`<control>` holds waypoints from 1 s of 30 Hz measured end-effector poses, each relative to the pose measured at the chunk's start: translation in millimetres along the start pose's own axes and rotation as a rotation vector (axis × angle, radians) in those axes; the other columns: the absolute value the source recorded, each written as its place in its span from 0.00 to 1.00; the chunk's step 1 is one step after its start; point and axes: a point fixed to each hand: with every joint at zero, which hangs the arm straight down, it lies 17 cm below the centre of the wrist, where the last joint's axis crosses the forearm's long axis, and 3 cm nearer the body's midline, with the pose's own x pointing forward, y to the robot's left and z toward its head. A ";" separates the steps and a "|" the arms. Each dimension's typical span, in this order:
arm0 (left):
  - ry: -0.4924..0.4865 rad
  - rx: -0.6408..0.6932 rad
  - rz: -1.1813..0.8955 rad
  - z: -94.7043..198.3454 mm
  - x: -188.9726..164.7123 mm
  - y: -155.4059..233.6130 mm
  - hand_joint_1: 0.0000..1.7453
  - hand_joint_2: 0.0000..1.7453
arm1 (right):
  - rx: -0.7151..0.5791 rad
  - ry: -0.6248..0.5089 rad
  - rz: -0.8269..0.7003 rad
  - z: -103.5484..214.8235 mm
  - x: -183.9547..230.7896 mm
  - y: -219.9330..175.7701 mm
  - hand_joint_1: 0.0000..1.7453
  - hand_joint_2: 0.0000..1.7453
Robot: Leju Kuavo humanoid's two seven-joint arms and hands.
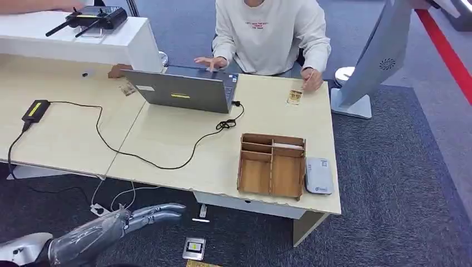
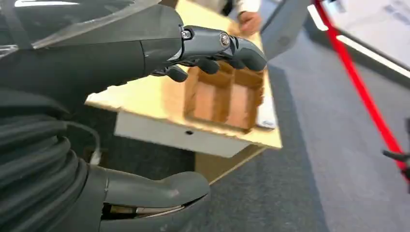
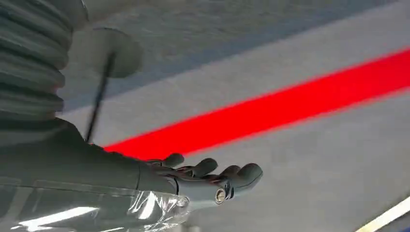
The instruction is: Pass the card to the sensor for recognition and then transmit it.
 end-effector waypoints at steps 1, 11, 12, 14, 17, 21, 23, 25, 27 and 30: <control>0.026 0.012 0.022 0.0 -4.4 0.8 0.00 1.00 | 0.020 0.032 0.015 2.4 -16.1 6.0 0.00 1.00; 0.242 0.107 0.140 0.9 -33.2 25.9 0.00 1.00 | 0.288 0.370 0.177 55.9 -173.0 65.2 0.00 1.00; 0.228 0.100 0.124 0.2 -30.9 25.7 0.00 1.00 | 0.317 0.397 0.189 62.0 -184.6 69.3 0.00 1.00; 0.204 0.089 0.110 -1.3 -26.4 24.8 0.00 1.00 | 0.361 0.435 0.208 72.5 -202.5 75.7 0.00 1.00; 0.157 0.041 0.088 -3.6 -16.9 21.3 0.00 1.00 | 0.422 0.480 0.222 83.9 -216.7 83.4 0.00 1.00; 0.084 -0.016 0.056 -5.4 -2.9 16.1 0.00 1.00 | 0.498 0.523 0.242 95.0 -225.6 91.4 0.00 1.00; 0.058 -0.033 0.039 -5.9 1.6 14.2 0.00 1.00 | 0.544 0.540 0.253 101.6 -229.3 96.2 0.00 1.00; 0.030 -0.042 0.038 -7.0 7.4 14.9 0.00 1.00 | 0.578 0.545 0.254 106.2 -230.6 100.5 0.00 1.00; 0.003 -0.058 0.036 -7.8 13.7 16.6 0.00 1.00 | 0.618 0.547 0.255 111.6 -231.0 105.7 0.00 1.00; -0.069 -0.100 -0.014 -6.7 25.1 10.3 0.00 1.00 | 0.698 0.558 0.248 124.0 -232.0 116.4 0.00 1.00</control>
